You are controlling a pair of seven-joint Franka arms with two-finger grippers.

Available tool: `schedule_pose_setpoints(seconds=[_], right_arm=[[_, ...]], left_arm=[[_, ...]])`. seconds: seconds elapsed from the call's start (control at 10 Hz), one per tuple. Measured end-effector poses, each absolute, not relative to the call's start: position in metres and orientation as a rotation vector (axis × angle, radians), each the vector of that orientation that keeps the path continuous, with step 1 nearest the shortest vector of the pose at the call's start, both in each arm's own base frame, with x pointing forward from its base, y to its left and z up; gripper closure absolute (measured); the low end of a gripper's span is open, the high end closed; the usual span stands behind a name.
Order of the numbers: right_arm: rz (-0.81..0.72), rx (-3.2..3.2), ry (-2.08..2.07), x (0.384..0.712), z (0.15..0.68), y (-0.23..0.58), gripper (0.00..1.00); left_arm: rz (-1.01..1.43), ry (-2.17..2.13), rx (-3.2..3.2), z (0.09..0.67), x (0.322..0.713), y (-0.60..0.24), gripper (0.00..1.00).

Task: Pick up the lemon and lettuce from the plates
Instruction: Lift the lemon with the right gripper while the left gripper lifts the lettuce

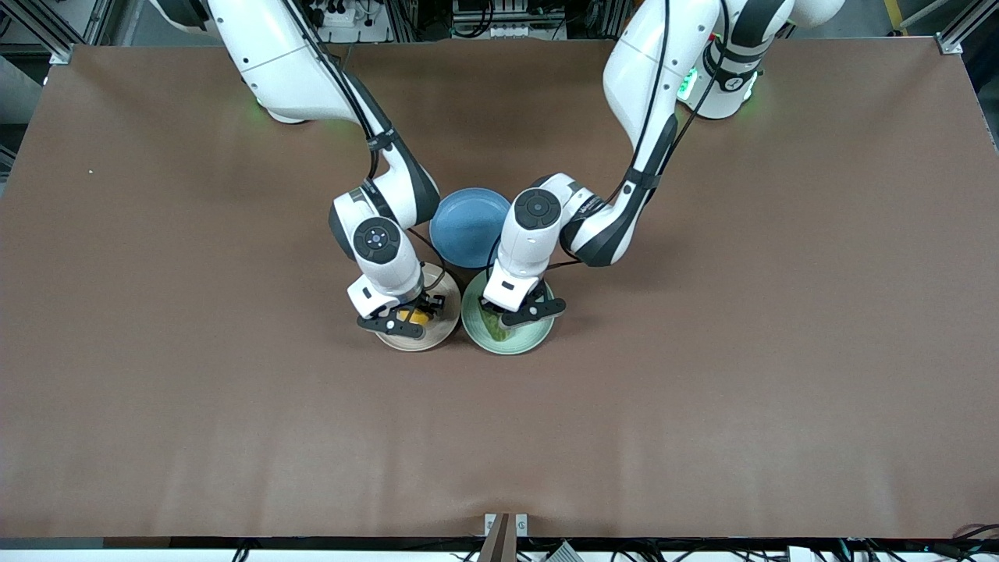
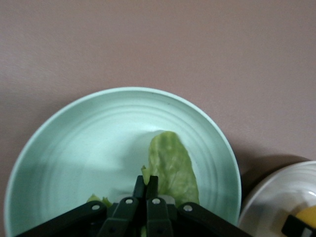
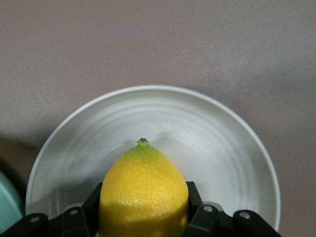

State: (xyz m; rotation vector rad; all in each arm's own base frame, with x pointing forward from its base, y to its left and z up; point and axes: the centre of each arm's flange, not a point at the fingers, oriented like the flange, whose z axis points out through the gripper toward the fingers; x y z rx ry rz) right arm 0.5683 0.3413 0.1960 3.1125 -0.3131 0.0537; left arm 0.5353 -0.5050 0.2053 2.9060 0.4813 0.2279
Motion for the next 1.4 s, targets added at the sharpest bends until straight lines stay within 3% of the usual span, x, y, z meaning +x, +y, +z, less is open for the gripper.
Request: schedule_pose_setpoints(seconds=[0.2, 0.5, 0.9, 1.4], right_arm=[[-0.017, 3.082, -0.297, 0.581, 0.207, 0.329, 0.32], [-0.121, 3.053, -0.254, 0.619, 0.269, 0.302, 0.32], [-0.127, 3.087, -0.15, 0.659, 0.335, 0.214, 0.32], [-0.218, 3.092, -0.046, 0.667, 0.39, 0.097, 0.32]], left_arm=[[0.182, 0.505, 2.947, 0.233, 0.539, -0.498, 0.97], [0.075, 0.477, 3.058, 0.279, 0.553, -0.462, 0.97], [-0.168, 0.242, 3.202, 0.333, 0.579, -0.376, 0.97], [-0.421, 0.015, 3.262, 0.364, 0.621, -0.22, 0.97]])
